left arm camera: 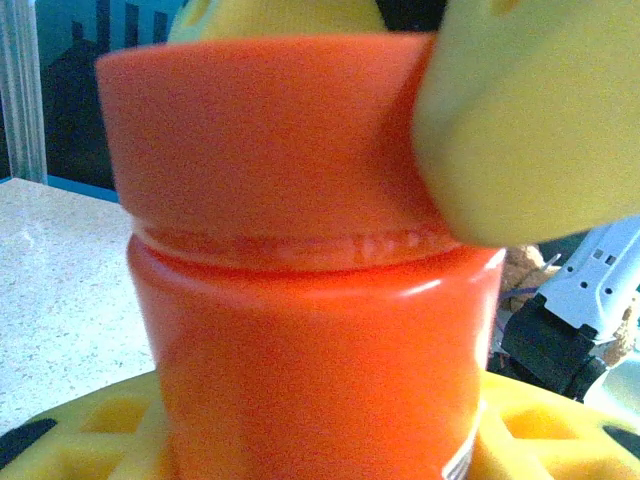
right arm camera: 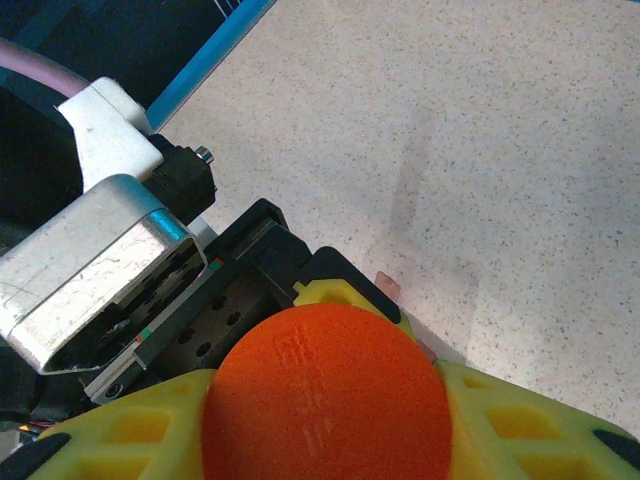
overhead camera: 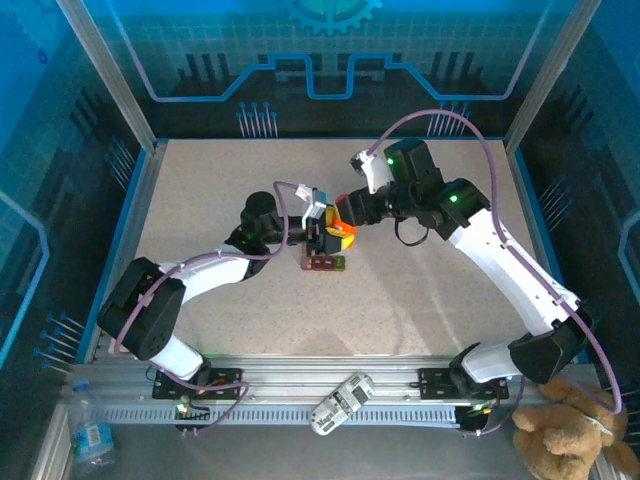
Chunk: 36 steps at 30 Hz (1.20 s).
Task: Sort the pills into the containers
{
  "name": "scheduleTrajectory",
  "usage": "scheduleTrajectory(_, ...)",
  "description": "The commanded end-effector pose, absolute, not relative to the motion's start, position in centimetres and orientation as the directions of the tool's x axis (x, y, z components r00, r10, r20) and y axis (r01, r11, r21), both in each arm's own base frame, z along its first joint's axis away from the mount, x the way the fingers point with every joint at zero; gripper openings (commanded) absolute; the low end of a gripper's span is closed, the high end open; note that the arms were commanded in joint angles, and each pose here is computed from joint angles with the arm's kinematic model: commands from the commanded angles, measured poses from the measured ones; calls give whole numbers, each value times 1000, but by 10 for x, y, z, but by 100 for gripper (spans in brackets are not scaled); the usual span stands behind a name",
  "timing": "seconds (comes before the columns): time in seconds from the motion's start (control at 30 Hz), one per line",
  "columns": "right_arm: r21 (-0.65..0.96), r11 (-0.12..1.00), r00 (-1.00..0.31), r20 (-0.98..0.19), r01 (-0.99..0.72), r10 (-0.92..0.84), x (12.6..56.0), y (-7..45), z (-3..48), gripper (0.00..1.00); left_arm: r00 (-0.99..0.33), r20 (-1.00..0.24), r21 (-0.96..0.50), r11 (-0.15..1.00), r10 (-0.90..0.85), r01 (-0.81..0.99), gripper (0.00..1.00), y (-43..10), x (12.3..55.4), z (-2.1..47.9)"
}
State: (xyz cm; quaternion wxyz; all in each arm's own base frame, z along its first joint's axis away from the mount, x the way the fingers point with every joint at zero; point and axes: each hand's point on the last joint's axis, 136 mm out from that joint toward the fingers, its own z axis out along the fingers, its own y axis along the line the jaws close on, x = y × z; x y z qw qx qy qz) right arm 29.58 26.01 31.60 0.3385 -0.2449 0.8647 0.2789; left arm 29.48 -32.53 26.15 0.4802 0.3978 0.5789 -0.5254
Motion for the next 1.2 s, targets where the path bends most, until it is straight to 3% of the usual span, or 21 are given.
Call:
scheduleTrajectory(0.0,307,750,-658,-721,-586,-219,298,256,307,23,-110,-990,-128,218,-94,968,35,-320,310,279)
scheduleTrajectory(0.03,303,756,-656,-723,-580,-214,300,255,305,22,-110,-990,-128,223,-91,966,51,-319,310,278)
scheduleTrajectory(0.1,303,765,-661,-722,-568,-205,303,252,298,22,-114,-990,-130,229,-80,965,98,-319,311,272)
scheduleTrajectory(0.5,254,875,-650,-755,-412,-86,347,206,254,19,-184,-978,-205,307,-96,929,99,-299,299,229)
scheduleTrajectory(0.93,94,983,-430,-903,-155,18,398,127,222,20,-178,-981,-193,556,-81,809,99,-265,323,237)
scheduleTrajectory(1.17,83,993,-449,-893,-88,35,398,115,178,20,-164,-984,-168,695,-74,699,99,-240,335,241)
